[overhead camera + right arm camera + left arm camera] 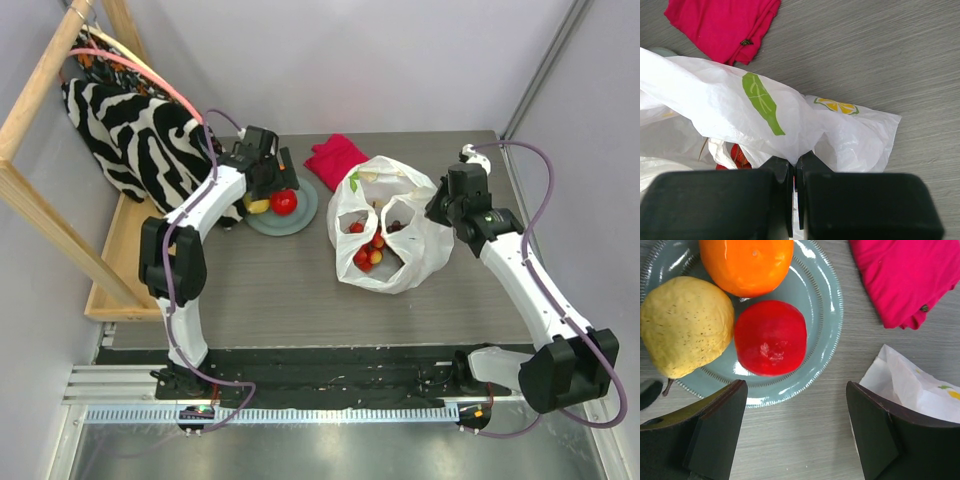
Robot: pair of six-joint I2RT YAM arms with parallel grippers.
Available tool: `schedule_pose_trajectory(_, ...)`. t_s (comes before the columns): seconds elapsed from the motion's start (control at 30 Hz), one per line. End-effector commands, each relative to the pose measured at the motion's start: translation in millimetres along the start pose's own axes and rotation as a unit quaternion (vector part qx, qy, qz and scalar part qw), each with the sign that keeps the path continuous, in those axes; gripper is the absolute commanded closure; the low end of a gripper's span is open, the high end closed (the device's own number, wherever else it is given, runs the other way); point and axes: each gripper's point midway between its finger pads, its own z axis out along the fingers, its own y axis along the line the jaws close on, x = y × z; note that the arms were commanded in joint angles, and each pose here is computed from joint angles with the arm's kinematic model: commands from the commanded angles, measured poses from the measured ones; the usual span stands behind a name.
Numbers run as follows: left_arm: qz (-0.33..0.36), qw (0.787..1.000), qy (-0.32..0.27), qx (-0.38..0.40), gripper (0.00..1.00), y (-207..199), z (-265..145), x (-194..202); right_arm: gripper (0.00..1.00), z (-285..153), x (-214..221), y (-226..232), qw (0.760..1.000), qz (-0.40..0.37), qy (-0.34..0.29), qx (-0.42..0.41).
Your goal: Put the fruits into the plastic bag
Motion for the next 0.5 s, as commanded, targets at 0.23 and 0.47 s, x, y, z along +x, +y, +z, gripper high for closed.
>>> schedule_pose_trajectory(0.23,-0.010,1.000,0.006,-0.027,0.17,14.4,31.1,1.9,0.99,8.1,-16.0,11.8,1.000,0.010,-0.021,-0.016)
schedule_pose_trajectory(0.47,-0.003,0.999,0.012,-0.031,0.19,17.6,44.6,5.5,0.99,13.0,-16.5,14.2,1.000,0.007,-0.016,-0.016)
